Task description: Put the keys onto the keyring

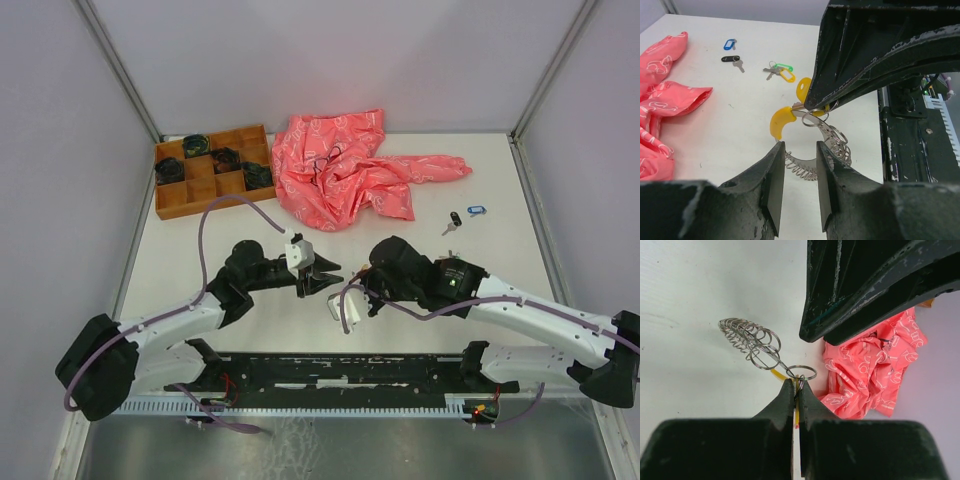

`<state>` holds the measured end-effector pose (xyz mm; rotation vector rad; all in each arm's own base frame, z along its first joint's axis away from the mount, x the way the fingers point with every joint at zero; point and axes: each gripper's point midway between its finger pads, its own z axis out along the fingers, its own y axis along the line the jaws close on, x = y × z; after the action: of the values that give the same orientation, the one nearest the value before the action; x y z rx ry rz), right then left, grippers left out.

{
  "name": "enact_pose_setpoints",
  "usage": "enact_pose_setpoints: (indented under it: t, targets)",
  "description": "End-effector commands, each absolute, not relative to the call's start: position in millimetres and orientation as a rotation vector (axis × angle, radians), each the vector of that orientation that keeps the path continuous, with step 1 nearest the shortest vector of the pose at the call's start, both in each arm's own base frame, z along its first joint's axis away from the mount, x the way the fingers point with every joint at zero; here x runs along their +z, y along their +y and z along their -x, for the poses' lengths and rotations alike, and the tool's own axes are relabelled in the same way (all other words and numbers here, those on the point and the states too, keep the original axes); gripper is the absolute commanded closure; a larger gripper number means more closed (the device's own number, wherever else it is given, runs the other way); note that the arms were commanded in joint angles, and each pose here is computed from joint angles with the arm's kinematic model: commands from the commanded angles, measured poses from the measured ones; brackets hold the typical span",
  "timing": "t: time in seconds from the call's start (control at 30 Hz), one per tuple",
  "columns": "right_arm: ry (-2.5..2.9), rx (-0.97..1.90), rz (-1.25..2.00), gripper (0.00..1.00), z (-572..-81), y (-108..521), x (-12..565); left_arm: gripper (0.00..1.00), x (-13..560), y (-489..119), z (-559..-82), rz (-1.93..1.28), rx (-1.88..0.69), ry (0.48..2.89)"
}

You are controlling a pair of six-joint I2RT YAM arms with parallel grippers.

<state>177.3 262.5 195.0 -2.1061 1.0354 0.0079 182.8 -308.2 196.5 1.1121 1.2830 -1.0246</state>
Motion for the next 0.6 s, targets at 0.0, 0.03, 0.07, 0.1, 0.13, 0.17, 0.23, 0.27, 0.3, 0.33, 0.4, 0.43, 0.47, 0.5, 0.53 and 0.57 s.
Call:
enact_pose_setpoints:
  t: [0.0, 0.03, 0.07, 0.1, 0.13, 0.17, 0.23, 0.27, 0.3, 0.33, 0.4, 0.43, 0.47, 0.5, 0.53, 0.57]
  targets:
    - [0.958, 0.013, 2.071, 0.99, -178, 273, 220, 0.62, 225, -318, -177, -1.218, -1.049, 1.092]
    - [0.954, 0.014, 2.072, 0.99, -178, 274, 221, 0.62, 226, -320, -175, -1.237, -1.063, 1.077]
    - [0.951, 0.015, 2.075, 0.99, -178, 274, 221, 0.61, 226, -323, -176, -1.246, -1.070, 1.074]
    - [0.950, 0.016, 2.078, 0.99, -178, 274, 220, 0.61, 225, -325, -176, -1.259, -1.083, 1.072]
    - [0.946, 0.017, 2.080, 0.99, -178, 275, 220, 0.61, 225, -327, -175, -1.274, -1.096, 1.066]
    - [0.942, 0.018, 2.079, 0.99, -178, 276, 221, 0.61, 223, -329, -176, -1.282, -1.100, 1.069]
    - [0.940, 0.018, 2.081, 0.99, -178, 276, 221, 0.61, 222, -332, -176, -1.301, -1.114, 1.068]
    - [0.939, 0.017, 2.082, 0.99, -178, 276, 221, 0.61, 220, -333, -176, -1.312, -1.121, 1.073]
    - [0.938, 0.016, 2.080, 0.99, -178, 276, 222, 0.61, 219, -334, -175, -1.325, -1.131, 1.073]
    - [0.937, 0.016, 2.080, 0.99, -178, 276, 222, 0.61, 217, -334, -174, -1.335, -1.139, 1.079]
    - [0.937, 0.017, 2.079, 0.99, -178, 276, 222, 0.62, 213, -335, -173, -1.348, -1.151, 1.090]
    - [0.938, 0.015, 2.078, 0.99, -178, 276, 222, 0.62, 211, -336, -172, -1.355, -1.162, 1.095]
    - [0.936, 0.015, 2.076, 0.99, -179, 276, 223, 0.63, 210, -335, -171, -1.362, -1.171, 1.097]
    - [0.936, 0.015, 2.076, 0.99, -179, 276, 223, 0.63, 209, -336, -170, -1.367, -1.180, 1.100]
    - [0.935, 0.015, 2.078, 0.99, -179, 277, 222, 0.64, 208, -336, -168, -1.372, -1.188, 1.100]
    - [0.935, 0.015, 2.079, 0.99, -179, 277, 222, 0.64, 208, -336, -167, -1.377, -1.195, 1.099]
